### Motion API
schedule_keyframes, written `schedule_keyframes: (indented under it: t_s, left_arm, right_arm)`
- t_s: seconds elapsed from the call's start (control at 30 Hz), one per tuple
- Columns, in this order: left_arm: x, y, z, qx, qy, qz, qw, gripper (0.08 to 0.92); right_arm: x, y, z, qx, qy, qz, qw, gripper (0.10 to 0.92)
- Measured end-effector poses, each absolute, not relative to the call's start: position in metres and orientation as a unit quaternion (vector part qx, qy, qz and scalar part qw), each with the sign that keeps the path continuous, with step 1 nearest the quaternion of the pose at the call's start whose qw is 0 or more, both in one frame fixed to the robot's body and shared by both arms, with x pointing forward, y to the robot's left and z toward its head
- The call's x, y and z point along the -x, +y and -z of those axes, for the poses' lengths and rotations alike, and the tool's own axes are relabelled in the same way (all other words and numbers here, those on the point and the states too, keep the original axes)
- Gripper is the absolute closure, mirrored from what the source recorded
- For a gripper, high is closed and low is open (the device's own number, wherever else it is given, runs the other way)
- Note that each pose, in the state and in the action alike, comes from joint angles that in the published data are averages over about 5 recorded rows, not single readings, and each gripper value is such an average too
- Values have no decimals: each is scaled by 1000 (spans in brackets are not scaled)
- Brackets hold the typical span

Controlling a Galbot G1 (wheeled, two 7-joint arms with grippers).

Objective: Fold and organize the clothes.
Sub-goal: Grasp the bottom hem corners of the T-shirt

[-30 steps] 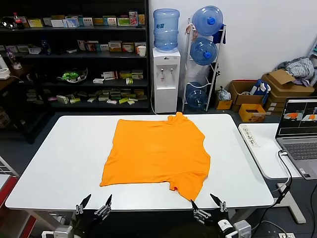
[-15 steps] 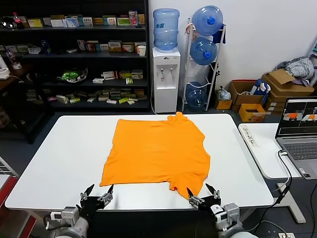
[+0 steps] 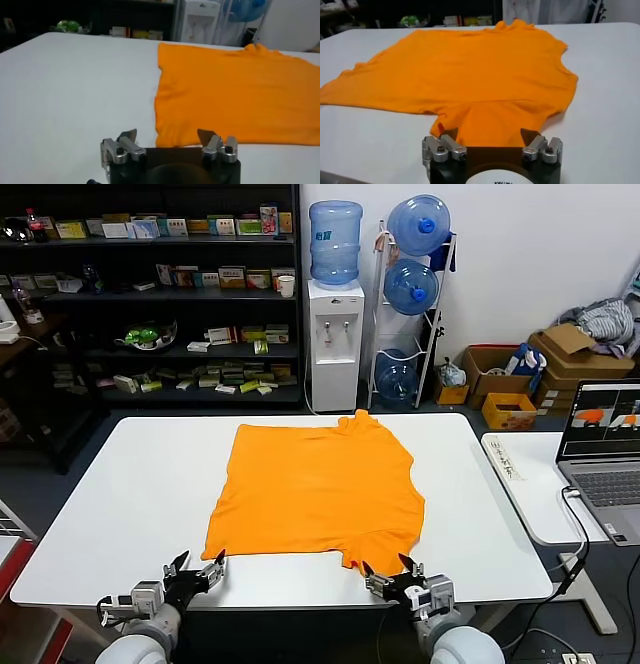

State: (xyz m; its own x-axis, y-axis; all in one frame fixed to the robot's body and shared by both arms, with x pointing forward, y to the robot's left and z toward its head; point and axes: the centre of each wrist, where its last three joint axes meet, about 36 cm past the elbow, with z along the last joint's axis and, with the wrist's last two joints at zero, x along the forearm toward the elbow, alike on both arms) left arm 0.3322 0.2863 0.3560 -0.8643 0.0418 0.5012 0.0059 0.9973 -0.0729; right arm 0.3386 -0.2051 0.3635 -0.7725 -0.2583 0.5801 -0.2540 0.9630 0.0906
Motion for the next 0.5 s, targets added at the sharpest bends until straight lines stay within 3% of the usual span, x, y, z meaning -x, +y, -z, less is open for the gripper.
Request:
schedule_keyframes:
  t_s: [0.5]
  left_arm:
    - [-336, 287, -342, 8, -964, -34, 265, 688]
  right_arm:
    - [-334, -205, -363, -133, -939, -6, 317, 771]
